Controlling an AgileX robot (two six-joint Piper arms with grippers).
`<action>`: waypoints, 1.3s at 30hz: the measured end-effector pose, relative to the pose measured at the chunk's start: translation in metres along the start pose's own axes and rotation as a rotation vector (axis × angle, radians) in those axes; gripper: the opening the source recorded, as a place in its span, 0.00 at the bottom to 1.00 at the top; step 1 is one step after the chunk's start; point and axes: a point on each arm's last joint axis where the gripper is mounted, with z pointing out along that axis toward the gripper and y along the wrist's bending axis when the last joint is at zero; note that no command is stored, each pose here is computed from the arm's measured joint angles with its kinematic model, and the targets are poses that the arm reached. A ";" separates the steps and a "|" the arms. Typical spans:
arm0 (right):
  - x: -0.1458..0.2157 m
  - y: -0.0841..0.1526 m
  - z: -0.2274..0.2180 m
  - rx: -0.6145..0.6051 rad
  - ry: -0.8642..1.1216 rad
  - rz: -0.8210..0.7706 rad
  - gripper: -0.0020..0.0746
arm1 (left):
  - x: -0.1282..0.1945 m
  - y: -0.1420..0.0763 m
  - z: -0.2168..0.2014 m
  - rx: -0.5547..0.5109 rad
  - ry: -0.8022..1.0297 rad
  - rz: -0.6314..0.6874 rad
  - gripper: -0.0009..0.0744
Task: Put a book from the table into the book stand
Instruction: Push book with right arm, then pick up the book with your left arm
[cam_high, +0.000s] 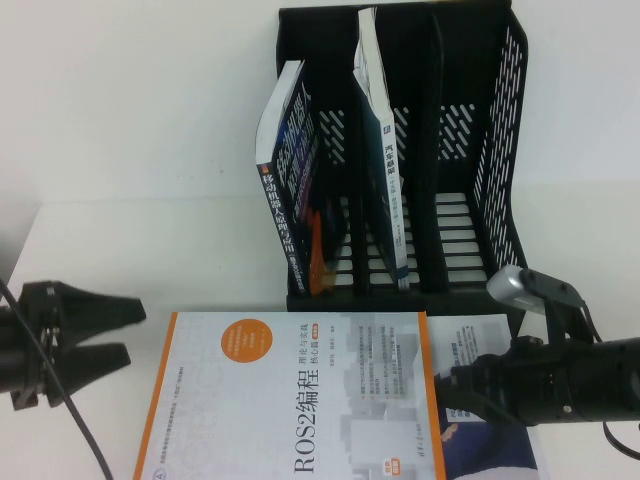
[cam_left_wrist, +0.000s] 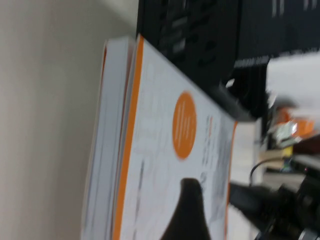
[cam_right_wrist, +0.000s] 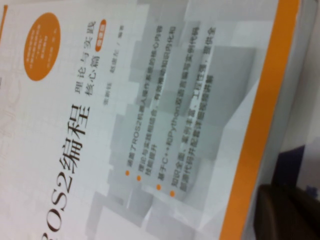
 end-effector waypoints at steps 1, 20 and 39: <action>0.000 0.000 0.001 -0.001 0.003 0.002 0.02 | -0.003 0.001 0.001 0.014 -0.015 -0.013 0.73; -0.001 -0.002 0.009 -0.024 0.017 0.007 0.02 | -0.030 0.008 0.003 -0.083 0.076 0.019 0.92; -0.002 -0.003 0.008 -0.012 0.007 -0.014 0.03 | -0.032 0.062 0.024 -0.139 0.219 -0.118 0.93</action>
